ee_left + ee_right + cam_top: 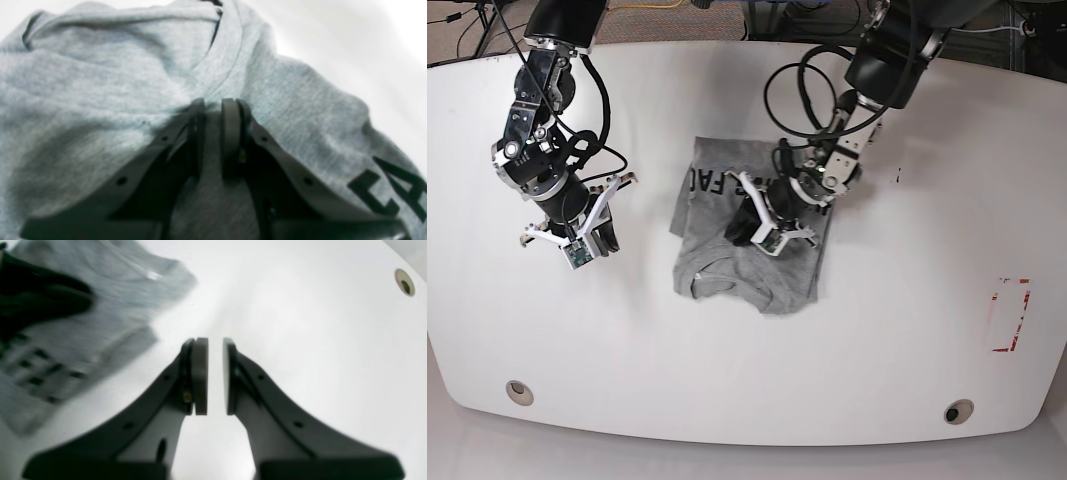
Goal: Layout the t-shirt on the table in an organized manner, then fold the t-shirt properly
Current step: 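Drag the folded shirt with the left gripper to the table edge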
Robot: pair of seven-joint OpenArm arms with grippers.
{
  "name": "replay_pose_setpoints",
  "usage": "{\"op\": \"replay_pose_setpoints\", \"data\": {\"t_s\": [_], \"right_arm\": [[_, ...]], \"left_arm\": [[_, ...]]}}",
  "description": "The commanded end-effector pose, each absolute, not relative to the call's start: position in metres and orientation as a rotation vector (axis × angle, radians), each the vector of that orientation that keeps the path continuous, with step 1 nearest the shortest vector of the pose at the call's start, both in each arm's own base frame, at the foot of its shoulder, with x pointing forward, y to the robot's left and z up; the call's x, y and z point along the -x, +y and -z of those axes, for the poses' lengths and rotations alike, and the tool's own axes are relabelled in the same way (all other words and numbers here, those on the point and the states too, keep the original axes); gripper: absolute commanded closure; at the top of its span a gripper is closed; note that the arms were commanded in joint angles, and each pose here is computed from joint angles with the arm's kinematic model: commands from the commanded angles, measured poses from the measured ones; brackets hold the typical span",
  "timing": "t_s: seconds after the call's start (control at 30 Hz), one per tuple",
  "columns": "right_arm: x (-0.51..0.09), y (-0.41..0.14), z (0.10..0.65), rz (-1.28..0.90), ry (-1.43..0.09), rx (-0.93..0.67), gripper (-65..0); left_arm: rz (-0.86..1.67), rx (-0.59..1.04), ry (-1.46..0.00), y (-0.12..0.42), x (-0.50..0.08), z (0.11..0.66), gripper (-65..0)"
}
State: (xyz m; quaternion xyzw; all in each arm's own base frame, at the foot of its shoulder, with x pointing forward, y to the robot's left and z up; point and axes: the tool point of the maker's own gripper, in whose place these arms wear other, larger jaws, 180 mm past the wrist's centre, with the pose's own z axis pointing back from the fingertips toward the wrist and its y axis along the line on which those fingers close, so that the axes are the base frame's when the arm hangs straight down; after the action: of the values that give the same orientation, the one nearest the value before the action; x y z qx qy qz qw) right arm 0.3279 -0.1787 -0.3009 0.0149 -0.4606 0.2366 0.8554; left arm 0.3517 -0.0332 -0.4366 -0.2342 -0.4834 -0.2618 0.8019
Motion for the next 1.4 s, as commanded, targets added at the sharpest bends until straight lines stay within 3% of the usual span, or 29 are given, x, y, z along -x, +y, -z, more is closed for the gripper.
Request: {"op": "replay_pose_setpoints", "data": {"t_s": [0.0,0.67,1.37], "right_arm": [[-0.335,-0.176,0.283,-0.505,-1.034,-0.035,-6.8],[-0.335,-0.175,0.282,-0.506,-1.038,-0.041,-6.8],[-0.322,-0.168,0.295,-0.497,-1.007,-0.062,-6.7]], "left_arm": [[0.634,0.234,-0.694,0.072,-0.303,0.514,-8.1],[0.627,-0.011,-0.554,0.313,-0.258,0.472,-8.1],[0.587,-0.189,-0.599,0.414,-0.278,0.398,-8.1]]}}
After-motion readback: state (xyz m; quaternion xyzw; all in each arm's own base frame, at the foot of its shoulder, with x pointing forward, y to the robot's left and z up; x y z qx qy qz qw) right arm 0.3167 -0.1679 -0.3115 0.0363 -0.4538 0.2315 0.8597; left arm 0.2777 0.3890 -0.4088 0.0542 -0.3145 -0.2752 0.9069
